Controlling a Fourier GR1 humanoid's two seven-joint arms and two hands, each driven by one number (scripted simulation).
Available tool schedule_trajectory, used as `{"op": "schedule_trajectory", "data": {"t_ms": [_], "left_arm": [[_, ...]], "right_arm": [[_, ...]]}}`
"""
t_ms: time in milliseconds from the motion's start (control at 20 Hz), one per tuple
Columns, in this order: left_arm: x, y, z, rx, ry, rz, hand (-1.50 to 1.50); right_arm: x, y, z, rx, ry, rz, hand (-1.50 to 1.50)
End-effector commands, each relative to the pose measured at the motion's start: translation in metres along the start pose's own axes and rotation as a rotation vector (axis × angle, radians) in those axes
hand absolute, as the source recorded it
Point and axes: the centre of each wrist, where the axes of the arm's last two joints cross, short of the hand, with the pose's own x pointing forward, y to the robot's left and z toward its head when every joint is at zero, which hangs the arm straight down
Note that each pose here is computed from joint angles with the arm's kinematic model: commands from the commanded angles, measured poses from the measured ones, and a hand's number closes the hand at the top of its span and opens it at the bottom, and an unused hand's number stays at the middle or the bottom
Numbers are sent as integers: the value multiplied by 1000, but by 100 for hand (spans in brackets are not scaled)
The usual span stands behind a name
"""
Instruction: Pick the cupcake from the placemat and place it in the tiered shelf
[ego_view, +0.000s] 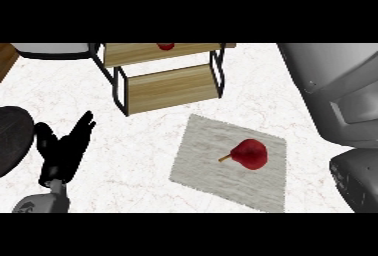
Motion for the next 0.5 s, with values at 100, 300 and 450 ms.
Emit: {"op": "schedule_trajectory", "data": {"t_ms": [100, 300, 450], "left_arm": [[-23, -4, 3, 5, 90, 22, 0], [-7, 10, 4, 16, 84, 28, 0], [-38, 7, 7, 27, 80, 15, 0]], "right_arm": [[-24, -62, -32, -207, 40, -25, -150], [-28, -98, -40, -263, 84, -108, -150], [-43, -135, -47, -245, 90, -135, -150]]}}
